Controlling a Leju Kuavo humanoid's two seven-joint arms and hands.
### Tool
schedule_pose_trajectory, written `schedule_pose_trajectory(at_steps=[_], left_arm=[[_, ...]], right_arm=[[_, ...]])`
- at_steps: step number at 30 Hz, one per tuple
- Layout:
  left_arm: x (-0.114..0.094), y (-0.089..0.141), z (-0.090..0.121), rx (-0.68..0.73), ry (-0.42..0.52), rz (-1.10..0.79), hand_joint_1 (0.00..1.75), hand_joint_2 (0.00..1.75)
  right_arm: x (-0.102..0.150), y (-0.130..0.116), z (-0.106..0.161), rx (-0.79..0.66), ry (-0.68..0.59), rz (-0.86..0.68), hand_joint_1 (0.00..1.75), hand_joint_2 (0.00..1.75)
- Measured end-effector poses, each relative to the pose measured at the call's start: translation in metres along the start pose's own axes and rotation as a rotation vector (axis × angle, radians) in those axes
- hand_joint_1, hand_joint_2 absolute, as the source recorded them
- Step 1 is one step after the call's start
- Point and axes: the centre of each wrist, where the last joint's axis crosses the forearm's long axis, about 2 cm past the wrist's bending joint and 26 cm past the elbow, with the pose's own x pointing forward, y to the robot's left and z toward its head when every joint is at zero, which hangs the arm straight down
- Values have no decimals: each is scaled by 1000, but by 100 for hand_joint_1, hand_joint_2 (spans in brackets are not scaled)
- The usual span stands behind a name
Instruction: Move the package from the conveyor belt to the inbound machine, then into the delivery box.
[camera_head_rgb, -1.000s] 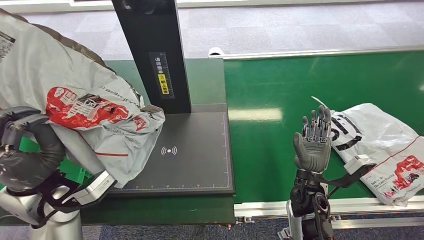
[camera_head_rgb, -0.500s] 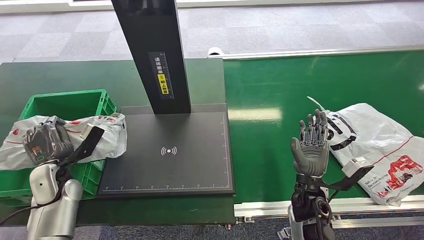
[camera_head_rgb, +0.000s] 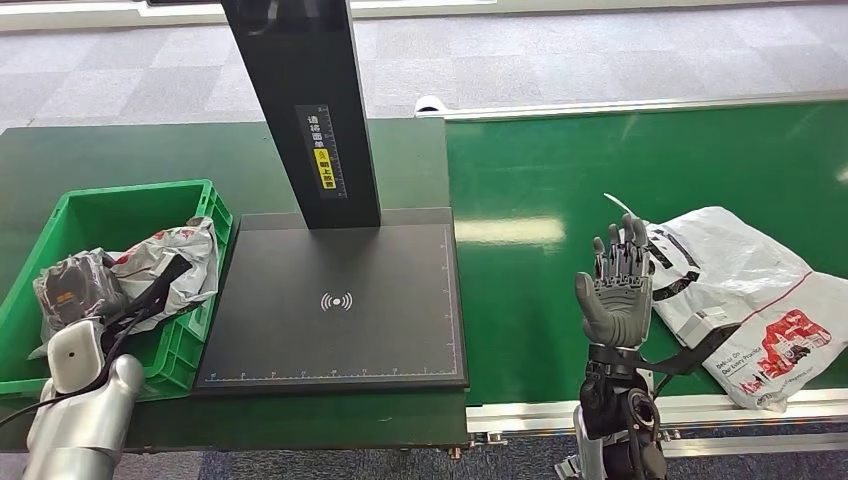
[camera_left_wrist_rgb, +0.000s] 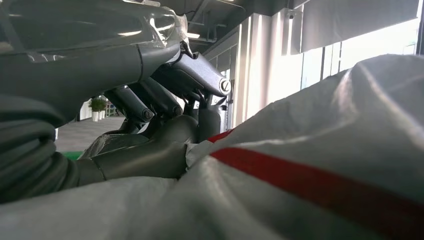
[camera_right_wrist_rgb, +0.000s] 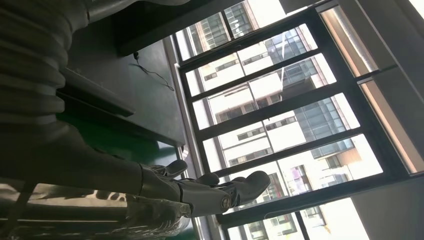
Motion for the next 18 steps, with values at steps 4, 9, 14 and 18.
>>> schedule_pose_trajectory(at_steps=[4, 9, 14, 18], left_arm=[[-1, 0, -1, -6, 2, -4, 175, 175], [-2, 0, -2, -29, -10, 27, 161, 175], [-2, 3, 4, 35, -38, 252, 0, 175], [-3, 6, 10, 187, -77, 349, 0, 175]], right_arm=[[0, 0, 0, 0, 0, 0, 0, 175], [0, 0, 0, 1, 2, -1, 0, 175], [-2, 0, 3, -1, 9, -3, 0, 175], [-3, 1, 6, -5, 15, -7, 0, 175]])
